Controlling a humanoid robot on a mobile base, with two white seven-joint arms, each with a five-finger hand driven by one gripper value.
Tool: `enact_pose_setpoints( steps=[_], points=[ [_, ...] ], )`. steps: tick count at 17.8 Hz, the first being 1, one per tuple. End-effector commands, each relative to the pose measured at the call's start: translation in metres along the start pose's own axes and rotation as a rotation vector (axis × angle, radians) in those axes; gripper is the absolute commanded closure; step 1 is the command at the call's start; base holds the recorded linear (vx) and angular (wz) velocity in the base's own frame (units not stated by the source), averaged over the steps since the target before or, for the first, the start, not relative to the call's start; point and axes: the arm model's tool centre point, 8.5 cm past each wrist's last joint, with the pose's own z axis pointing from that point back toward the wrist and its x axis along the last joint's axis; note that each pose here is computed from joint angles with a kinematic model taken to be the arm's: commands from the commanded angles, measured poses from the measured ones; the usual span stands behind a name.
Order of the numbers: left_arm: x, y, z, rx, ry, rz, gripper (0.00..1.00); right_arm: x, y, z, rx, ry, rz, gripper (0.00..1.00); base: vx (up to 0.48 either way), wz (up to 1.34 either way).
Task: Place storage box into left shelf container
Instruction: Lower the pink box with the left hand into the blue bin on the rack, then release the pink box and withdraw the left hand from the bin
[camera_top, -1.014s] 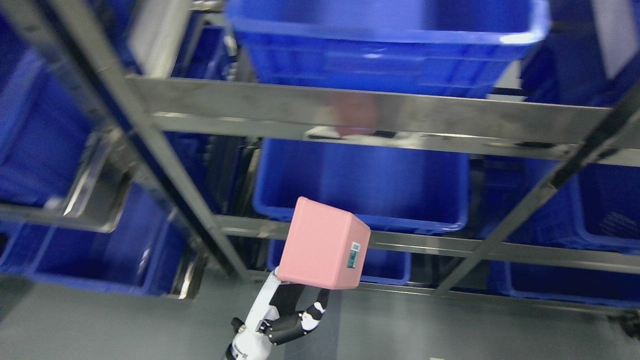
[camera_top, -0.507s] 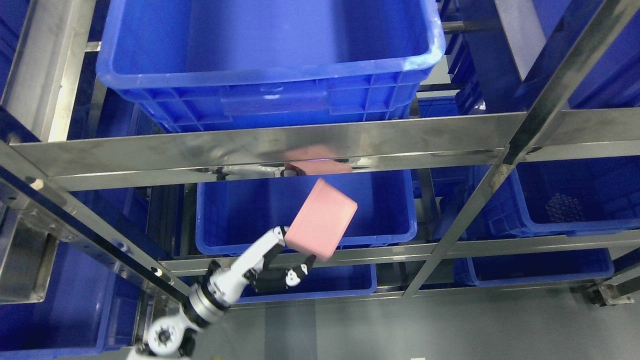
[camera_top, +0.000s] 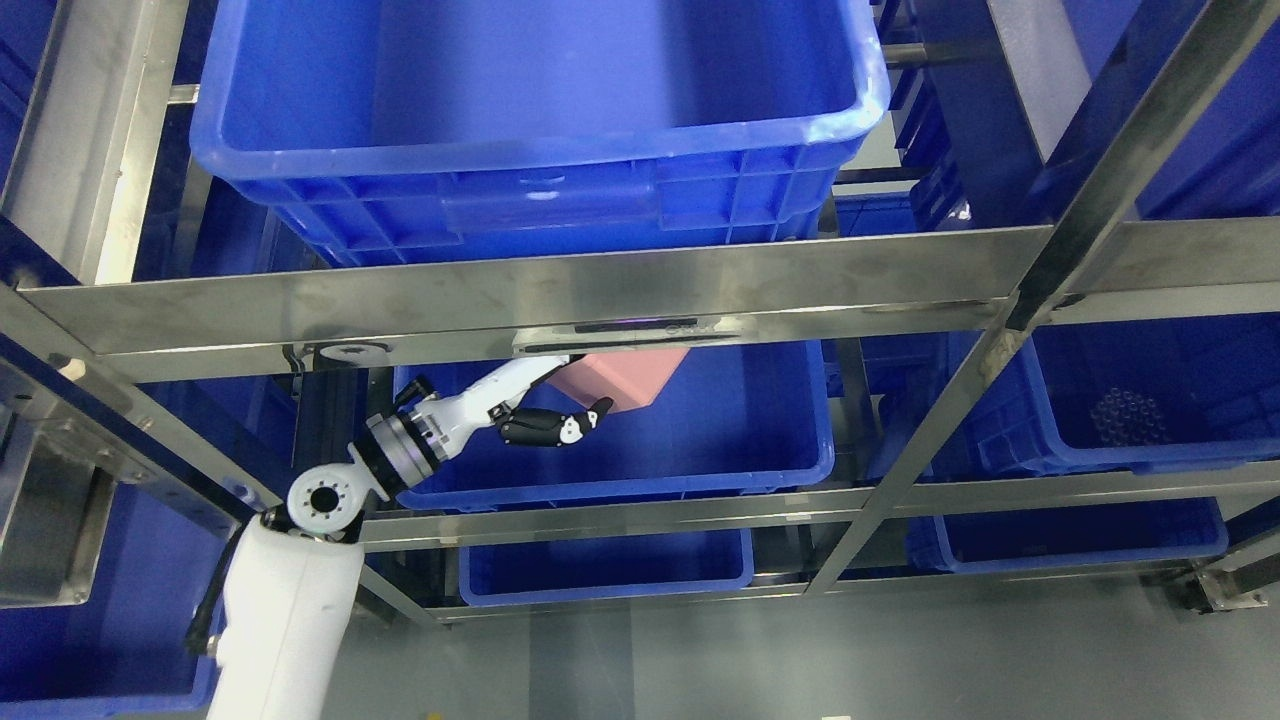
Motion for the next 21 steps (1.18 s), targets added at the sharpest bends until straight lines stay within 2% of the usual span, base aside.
enact_pose_setpoints(
  steps=[1,2,3,5,6,7,10,11,13,14,17,21],
  points=[
    [-0.046,-0.031,-0.020,-0.096,0.163,0.099,0.77,0.000,-0.011,-0.001,-0.017,-0.009,-0.004,0.00,0.000,0.00],
    [-0.045,-0.028,-0.020,-0.069,0.160,0.098,0.68,0.000,-0.011,-0.001,-0.017,-0.009,-0.004,0.00,0.000,0.00],
    [-0.044,-0.025,-0.021,-0.038,0.158,0.093,0.55,0.000,-0.011,-0.001,-0.017,-0.009,-0.004,0.00,0.000,0.00],
    [-0.042,-0.016,-0.021,0.012,0.154,0.088,0.22,0.000,-0.011,-0.001,-0.017,-0.009,-0.004,0.00,0.000,0.00],
    [-0.035,-0.007,-0.021,0.042,0.135,0.075,0.10,0.000,-0.011,-0.001,-0.017,-0.009,-0.004,0.00,0.000,0.00],
    [-0.025,0.005,-0.020,0.110,0.090,0.079,0.03,0.000,-0.011,-0.001,-0.017,-0.009,-0.004,0.00,0.000,0.00],
    [0.008,0.034,0.005,0.468,-0.082,0.289,0.01,0.000,-0.011,-0.001,-0.017,-0.009,-0.004,0.00,0.000,0.00],
    [0.018,0.039,0.019,0.626,-0.116,0.308,0.01,0.000,-0.011,-0.001,-0.017,-0.009,-0.004,0.00,0.000,0.00],
    [0.029,0.032,0.049,0.896,-0.110,0.322,0.01,0.000,-0.011,-0.001,-0.017,-0.009,-0.004,0.00,0.000,0.00],
    [0.035,0.023,0.060,0.963,-0.100,0.332,0.01,0.000,-0.011,-0.001,-0.017,-0.009,-0.004,0.00,0.000,0.00],
    [0.061,0.003,0.079,0.974,-0.153,0.336,0.01,0.000,-0.011,-0.001,-0.017,-0.009,-0.004,0.00,0.000,0.00],
    [0.041,-0.030,0.107,1.004,-0.092,0.355,0.01,0.000,-0.011,-0.001,-0.017,-0.009,-0.004,0.00,0.000,0.00]
  ],
)
